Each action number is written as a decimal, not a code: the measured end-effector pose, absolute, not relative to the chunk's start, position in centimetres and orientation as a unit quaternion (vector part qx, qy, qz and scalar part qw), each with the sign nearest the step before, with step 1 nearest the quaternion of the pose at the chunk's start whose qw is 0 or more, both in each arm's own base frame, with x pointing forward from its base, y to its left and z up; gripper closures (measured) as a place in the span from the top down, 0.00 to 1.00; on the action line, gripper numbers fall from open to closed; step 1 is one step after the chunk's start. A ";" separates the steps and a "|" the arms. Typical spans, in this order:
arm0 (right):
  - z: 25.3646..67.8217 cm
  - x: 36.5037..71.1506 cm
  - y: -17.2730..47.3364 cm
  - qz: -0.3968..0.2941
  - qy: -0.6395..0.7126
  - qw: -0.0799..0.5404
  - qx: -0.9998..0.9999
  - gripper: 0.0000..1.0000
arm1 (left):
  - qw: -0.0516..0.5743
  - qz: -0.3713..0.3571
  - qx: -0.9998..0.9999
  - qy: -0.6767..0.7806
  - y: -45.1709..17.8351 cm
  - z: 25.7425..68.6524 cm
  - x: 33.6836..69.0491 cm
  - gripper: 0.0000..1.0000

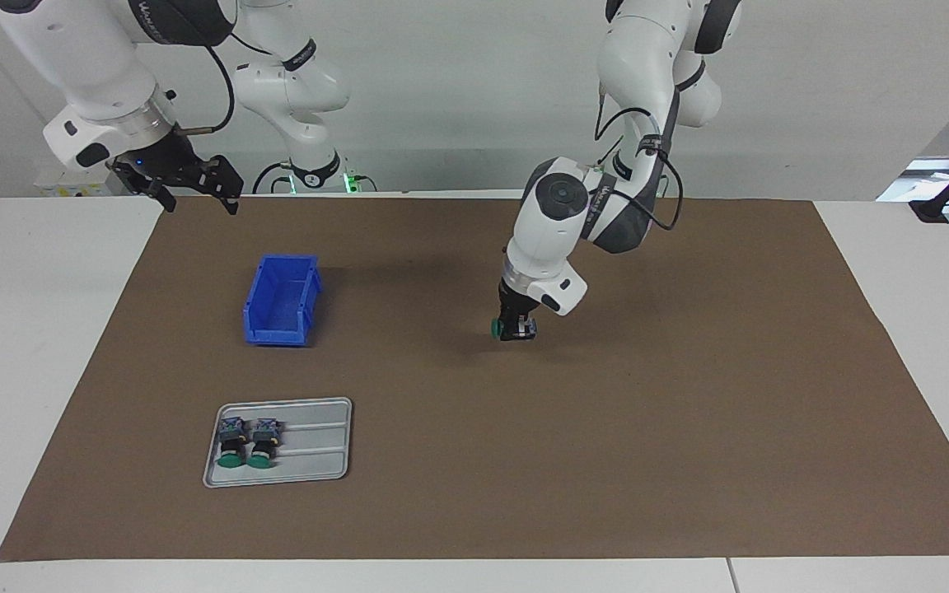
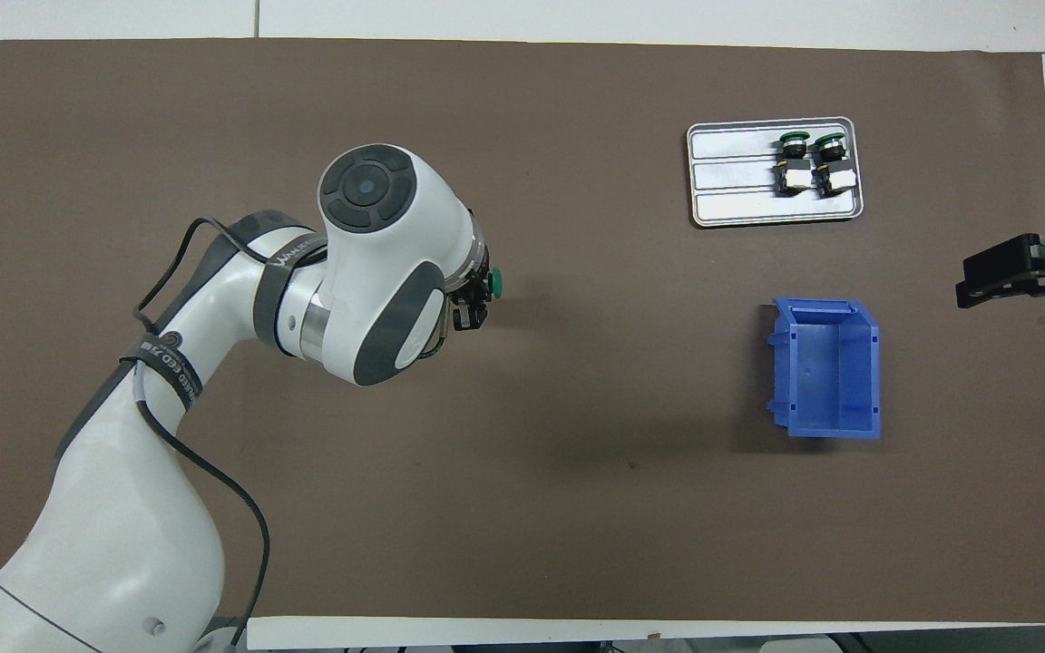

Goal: Place and press button with both arms

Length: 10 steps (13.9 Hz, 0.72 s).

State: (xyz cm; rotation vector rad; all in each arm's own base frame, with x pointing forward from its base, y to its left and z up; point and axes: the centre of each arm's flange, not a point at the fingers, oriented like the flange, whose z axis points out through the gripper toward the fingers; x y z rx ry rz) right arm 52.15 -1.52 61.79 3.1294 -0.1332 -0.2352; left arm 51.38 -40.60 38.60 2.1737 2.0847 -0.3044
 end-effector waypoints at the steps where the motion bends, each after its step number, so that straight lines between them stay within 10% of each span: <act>1: 61.8 52.2 -1.5 -0.075 -0.042 0.000 0.996 0.99 | 0.070 -0.116 0.718 0.683 -40.0 38.7 51.4 0.33; 10: 61.8 52.1 -1.5 -0.075 -0.042 0.000 0.996 0.99 | 0.191 -0.258 0.686 0.652 -35.6 36.6 51.9 0.33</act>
